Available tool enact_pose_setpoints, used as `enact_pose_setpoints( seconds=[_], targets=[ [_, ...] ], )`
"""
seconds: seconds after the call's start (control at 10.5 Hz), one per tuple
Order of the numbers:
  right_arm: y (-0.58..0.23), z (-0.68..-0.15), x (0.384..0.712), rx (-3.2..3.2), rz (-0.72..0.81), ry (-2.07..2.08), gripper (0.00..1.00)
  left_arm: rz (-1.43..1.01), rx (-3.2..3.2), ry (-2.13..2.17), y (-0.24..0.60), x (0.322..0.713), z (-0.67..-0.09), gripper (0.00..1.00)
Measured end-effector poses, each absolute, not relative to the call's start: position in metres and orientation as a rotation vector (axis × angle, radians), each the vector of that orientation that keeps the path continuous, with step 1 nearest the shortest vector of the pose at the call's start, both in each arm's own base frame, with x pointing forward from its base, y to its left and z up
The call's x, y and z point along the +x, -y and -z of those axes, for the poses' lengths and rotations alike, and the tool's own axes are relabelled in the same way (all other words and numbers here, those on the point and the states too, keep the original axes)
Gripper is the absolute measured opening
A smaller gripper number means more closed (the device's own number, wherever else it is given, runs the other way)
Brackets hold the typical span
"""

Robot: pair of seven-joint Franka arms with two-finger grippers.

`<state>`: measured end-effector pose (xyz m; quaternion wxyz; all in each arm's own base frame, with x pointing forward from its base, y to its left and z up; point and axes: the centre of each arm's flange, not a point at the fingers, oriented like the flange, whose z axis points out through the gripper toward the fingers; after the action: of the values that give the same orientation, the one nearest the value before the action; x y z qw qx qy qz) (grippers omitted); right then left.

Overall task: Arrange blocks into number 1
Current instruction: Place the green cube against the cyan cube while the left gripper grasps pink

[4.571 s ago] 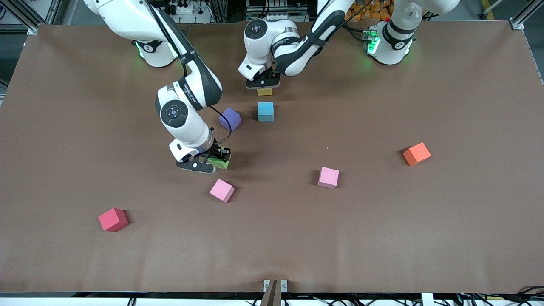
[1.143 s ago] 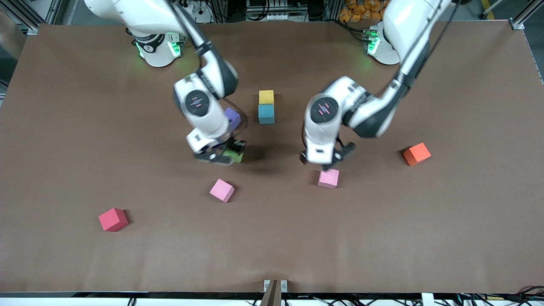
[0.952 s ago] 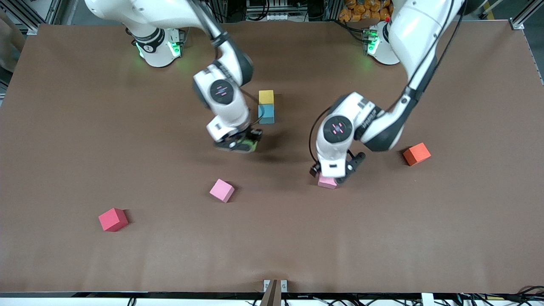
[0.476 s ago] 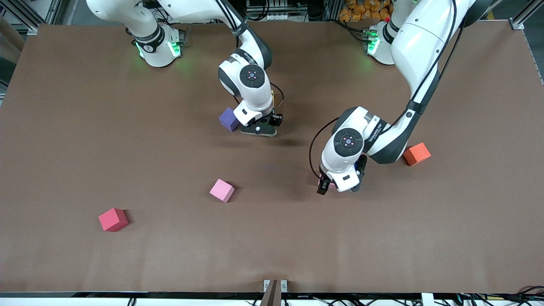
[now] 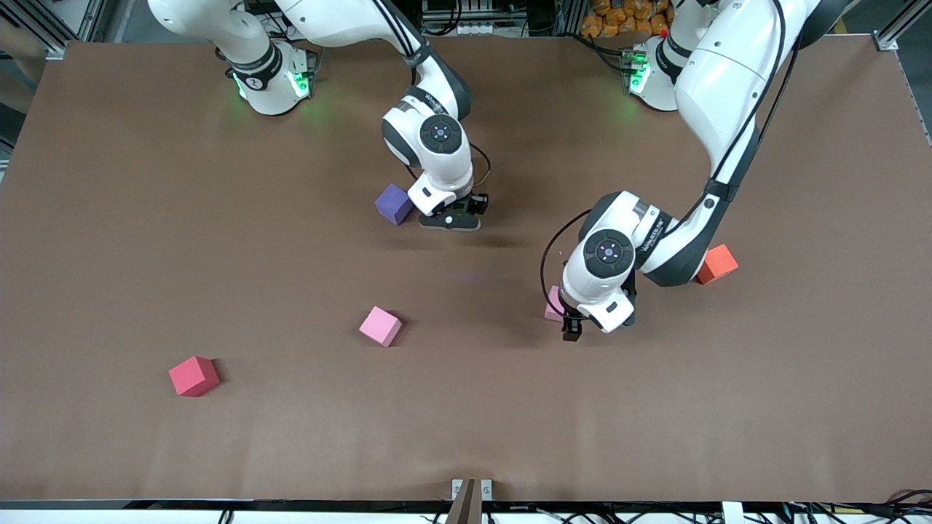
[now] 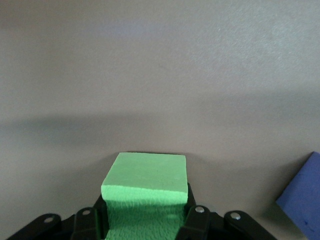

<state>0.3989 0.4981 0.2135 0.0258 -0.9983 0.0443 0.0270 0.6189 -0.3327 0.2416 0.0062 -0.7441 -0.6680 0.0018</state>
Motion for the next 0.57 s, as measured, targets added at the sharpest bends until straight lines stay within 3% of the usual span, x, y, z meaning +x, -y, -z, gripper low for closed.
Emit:
enact_pose_setpoints(
  seconds=[0.19,0.38,0.48,0.57],
  targets=[
    [-0.496,-0.212,0.399,-3.089,-0.088,-0.138,0.6,-0.012,-2.332,2.085,0.334,0.614,-0.234,1.0],
    [-0.481,-0.217,0.418,-3.082,-0.078,-0.187,0.78,-0.013,-2.337,2.064,0.336,0.607,-0.225,1.0],
    [-0.465,-0.227,0.437,-3.065,-0.06,-0.236,0.93,-0.012,-2.339,2.057,0.336,0.605,-0.222,1.0],
    [-0.449,-0.242,0.458,-3.043,-0.035,-0.283,1.0,-0.013,-2.341,2.055,0.336,0.604,-0.219,1.0]
  ],
)
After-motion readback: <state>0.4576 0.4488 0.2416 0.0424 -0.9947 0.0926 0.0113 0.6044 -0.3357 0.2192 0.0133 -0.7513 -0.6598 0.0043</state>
